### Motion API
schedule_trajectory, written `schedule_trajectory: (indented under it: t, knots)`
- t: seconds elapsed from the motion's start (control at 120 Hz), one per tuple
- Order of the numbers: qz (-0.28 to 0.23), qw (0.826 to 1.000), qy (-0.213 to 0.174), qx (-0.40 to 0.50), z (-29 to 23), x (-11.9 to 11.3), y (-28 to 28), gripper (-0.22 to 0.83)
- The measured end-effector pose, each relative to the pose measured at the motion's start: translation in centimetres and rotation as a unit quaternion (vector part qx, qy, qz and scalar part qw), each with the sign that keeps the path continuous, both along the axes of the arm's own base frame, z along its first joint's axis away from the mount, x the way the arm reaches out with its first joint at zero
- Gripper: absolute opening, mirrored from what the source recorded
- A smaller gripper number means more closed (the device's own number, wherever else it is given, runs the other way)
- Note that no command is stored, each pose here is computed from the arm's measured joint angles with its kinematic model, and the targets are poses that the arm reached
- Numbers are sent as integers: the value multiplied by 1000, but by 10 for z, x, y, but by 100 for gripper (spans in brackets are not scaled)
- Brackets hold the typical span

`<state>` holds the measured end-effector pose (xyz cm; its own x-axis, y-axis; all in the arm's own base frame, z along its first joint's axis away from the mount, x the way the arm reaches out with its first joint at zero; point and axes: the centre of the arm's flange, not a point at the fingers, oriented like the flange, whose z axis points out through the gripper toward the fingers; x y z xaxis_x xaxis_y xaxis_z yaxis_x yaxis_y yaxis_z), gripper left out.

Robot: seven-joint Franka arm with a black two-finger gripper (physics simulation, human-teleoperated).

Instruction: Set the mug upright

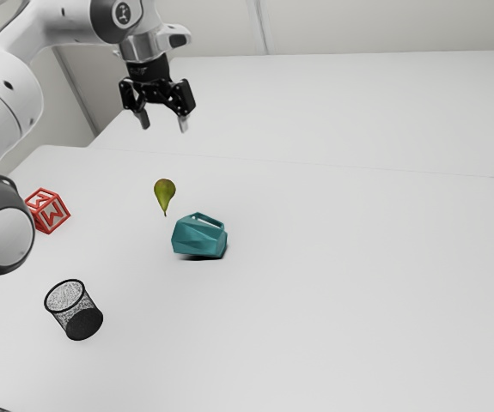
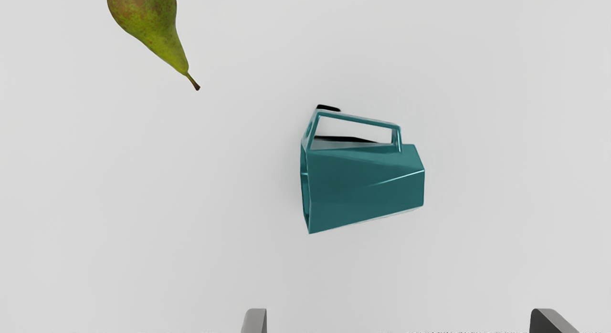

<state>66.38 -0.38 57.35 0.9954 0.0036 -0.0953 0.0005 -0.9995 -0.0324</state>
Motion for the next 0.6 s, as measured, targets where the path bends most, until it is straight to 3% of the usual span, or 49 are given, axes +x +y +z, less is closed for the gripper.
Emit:
schedule_trajectory:
  t: [0.258, 0.375, 0.6]
  knots:
    - [12, 999, 20, -27, -25, -4, 4, 61]
    - [60, 994, 55, -73, -66, -30, 47, 61]
    - [93, 981, 48, -160, -120, -47, 110, 62]
